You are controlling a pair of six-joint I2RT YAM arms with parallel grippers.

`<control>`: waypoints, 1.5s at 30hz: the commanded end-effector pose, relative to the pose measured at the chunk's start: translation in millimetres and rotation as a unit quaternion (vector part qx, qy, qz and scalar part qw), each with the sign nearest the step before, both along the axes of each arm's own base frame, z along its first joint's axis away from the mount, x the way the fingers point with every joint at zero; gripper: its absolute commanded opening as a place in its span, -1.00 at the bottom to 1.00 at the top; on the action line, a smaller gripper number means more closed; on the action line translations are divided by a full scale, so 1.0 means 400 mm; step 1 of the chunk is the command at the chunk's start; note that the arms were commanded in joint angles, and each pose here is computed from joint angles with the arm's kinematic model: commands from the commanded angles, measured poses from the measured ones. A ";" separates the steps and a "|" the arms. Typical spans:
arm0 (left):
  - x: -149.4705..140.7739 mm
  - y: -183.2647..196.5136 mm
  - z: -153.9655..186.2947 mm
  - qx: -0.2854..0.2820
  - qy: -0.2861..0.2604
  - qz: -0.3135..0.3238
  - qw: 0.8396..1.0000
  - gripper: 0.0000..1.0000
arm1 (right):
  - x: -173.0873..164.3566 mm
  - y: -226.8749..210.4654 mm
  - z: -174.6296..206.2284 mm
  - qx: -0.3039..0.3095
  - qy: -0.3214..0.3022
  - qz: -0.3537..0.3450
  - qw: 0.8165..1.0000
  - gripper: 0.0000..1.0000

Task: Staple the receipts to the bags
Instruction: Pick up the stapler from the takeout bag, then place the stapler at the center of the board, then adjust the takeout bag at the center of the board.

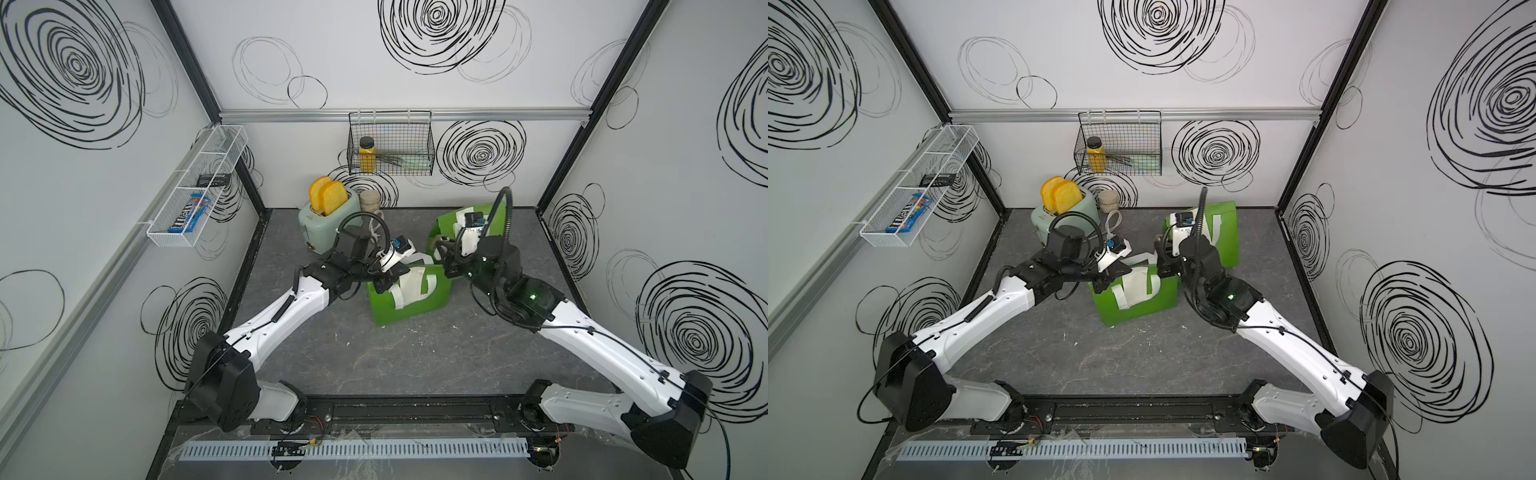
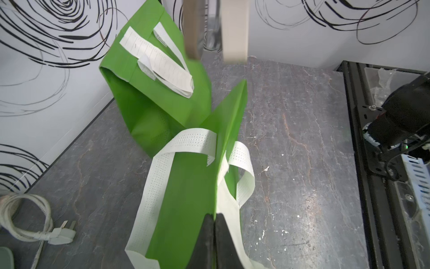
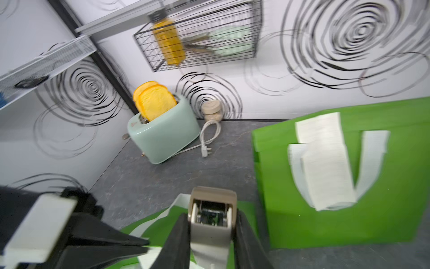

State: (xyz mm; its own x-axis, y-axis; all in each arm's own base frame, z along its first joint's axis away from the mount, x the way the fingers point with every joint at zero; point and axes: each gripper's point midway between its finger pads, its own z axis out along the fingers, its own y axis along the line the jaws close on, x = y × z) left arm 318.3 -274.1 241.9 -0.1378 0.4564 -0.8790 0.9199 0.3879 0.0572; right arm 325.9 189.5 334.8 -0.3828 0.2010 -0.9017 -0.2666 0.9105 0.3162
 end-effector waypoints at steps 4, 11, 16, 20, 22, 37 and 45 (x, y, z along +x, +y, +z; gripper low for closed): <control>0.044 0.019 0.068 -0.026 -0.024 0.024 0.999 0.11 | -0.034 -0.179 -0.209 0.015 0.159 -0.022 0.987 -0.61; 0.059 0.069 0.226 -0.129 -0.066 0.091 0.985 0.91 | -0.095 -0.269 -0.465 -0.007 0.309 -0.032 0.951 -0.58; 0.050 0.151 0.310 -0.210 -0.072 0.141 0.965 0.91 | -0.115 -0.257 -0.580 -0.016 0.390 -0.017 0.921 -0.55; 0.033 0.212 0.310 -0.231 -0.079 0.186 0.952 0.91 | -0.124 -0.252 -0.654 -0.030 0.460 -0.009 0.887 -0.54; 0.028 0.233 0.289 -0.220 -0.081 0.208 0.950 0.91 | -0.130 -0.253 -0.683 -0.044 0.498 -0.004 0.866 -0.54; 0.069 0.387 0.161 -0.162 -0.064 0.394 0.902 0.91 | -0.015 -0.280 -0.676 -0.044 0.464 -0.034 0.884 0.67; 0.152 0.639 0.066 -0.120 -0.053 0.604 0.786 0.91 | 0.122 -0.455 -0.458 -0.065 0.215 -0.212 0.951 0.95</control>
State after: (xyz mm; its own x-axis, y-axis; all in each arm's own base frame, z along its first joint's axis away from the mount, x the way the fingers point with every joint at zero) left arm 370.4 -64.8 270.3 -0.2882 -0.0501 -0.9562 0.1012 0.9914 -0.0825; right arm 351.6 41.1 115.5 -0.8171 0.2823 -0.5026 0.1767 0.9526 0.2477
